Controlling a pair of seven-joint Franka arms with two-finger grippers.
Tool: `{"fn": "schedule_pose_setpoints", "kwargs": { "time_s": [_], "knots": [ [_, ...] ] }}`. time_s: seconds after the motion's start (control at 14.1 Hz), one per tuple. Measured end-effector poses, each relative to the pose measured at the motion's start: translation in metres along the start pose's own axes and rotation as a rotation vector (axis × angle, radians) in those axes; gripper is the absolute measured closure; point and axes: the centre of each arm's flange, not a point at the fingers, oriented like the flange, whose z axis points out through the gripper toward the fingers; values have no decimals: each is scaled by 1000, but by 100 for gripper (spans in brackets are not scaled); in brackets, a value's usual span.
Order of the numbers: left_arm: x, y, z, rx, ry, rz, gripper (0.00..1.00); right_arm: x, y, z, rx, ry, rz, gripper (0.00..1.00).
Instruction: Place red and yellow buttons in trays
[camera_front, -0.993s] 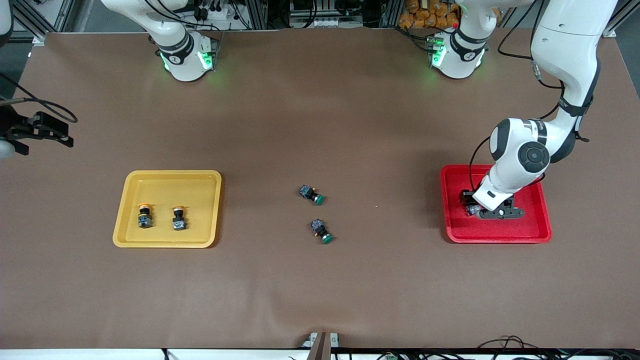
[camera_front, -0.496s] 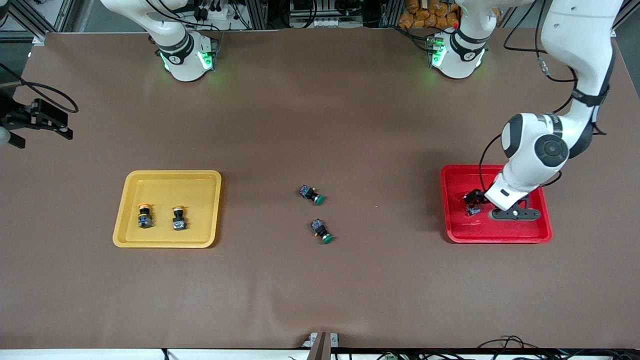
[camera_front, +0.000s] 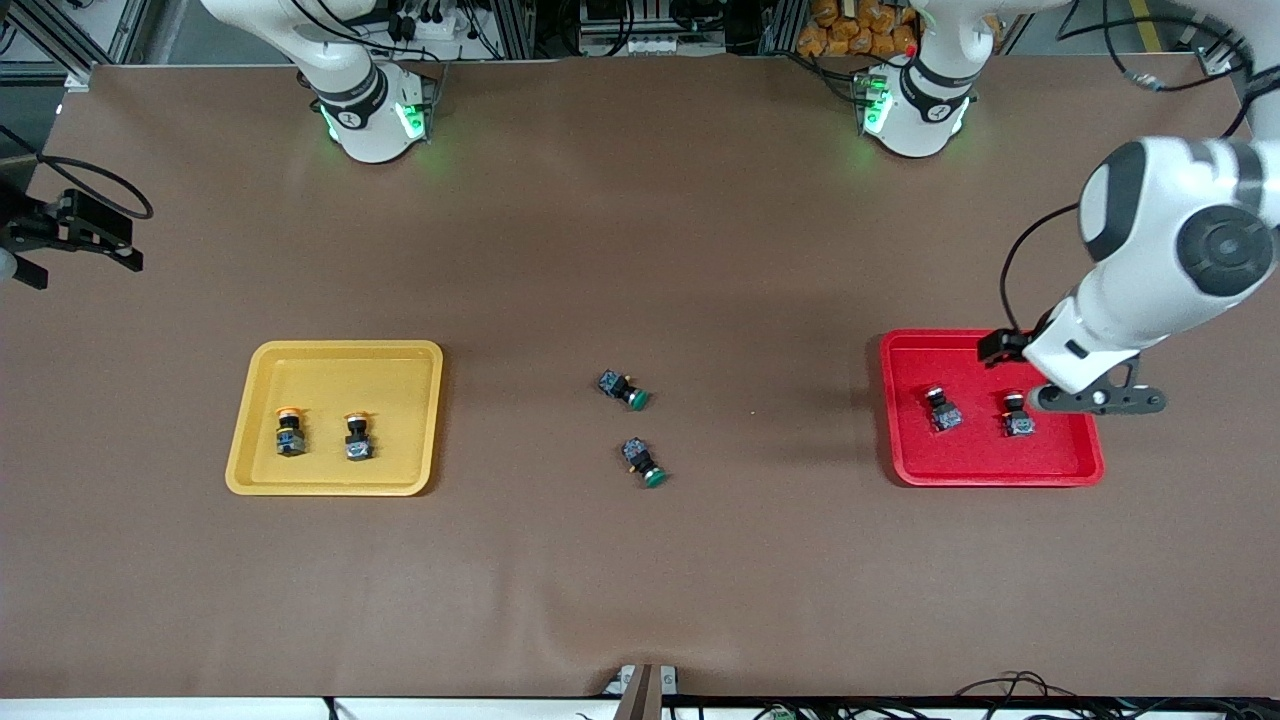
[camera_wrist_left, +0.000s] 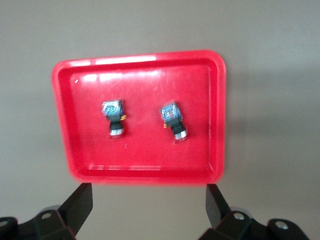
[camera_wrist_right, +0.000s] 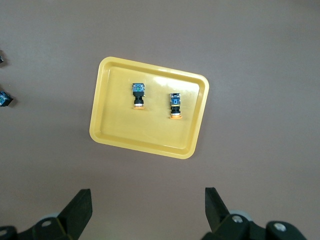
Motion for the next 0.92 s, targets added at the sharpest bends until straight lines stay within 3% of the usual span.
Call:
{"fn": "schedule_pose_setpoints", "kwargs": {
  "time_s": [0.14, 0.35, 0.92],
  "knots": [
    [-4, -1, -49, 3, -10, -3, 0, 0, 0, 0, 0, -1, 1, 0],
    [-3, -1, -90, -10, 44, -7, 0, 0, 1, 0, -1, -2, 2, 0],
    [-14, 2, -139, -53, 51, -7, 0, -1, 3, 0, 0, -5, 5, 0]
  ]
}}
